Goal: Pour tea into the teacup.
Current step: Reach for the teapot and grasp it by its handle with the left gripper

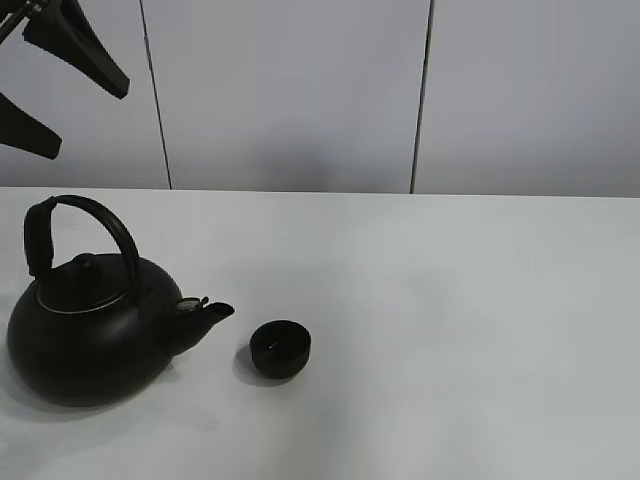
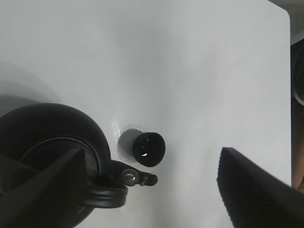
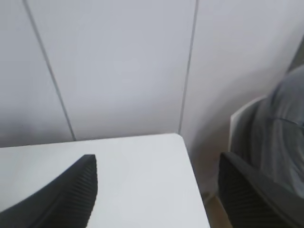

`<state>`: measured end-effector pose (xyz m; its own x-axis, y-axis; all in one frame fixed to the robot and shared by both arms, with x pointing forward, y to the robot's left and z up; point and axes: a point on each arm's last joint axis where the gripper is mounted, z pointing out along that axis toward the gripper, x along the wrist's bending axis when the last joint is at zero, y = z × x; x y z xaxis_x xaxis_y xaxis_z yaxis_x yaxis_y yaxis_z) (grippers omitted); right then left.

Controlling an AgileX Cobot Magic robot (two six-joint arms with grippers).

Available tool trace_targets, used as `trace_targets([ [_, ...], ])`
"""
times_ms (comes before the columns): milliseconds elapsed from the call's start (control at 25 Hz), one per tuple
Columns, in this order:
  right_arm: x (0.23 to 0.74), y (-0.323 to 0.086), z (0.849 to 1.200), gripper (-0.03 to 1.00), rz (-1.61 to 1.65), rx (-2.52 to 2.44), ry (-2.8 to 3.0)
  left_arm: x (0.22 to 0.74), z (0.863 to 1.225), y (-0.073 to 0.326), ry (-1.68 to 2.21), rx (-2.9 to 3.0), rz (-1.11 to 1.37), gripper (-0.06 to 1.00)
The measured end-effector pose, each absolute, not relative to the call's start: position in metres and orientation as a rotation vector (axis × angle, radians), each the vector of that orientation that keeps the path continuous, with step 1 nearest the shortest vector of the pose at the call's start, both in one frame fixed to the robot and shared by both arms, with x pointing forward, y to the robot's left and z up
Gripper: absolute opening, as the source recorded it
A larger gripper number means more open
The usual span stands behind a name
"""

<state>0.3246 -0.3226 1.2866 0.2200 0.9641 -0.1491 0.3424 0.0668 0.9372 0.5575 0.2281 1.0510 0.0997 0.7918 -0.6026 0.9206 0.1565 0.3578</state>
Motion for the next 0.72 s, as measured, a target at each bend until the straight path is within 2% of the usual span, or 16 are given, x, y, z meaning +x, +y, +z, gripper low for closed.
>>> trace_targets([
  [160,0.256,-0.303,1.28,0.5,0.839,1.347,1.28,0.558,1.051,0.228,1.708,1.652,-0.224,0.55],
  [320,0.223,-0.295,1.232,0.5,0.85,1.366,1.309,0.558,1.051,0.228,1.708,1.652,-0.224,0.55],
  [520,0.22,-0.289,1.153,0.5,0.872,1.451,1.407,0.558,1.051,0.228,1.708,1.651,-0.222,0.55],
  [720,0.234,-0.287,1.09,0.49,0.898,1.549,1.506,0.558,1.051,0.228,1.708,1.651,-0.222,0.55],
])
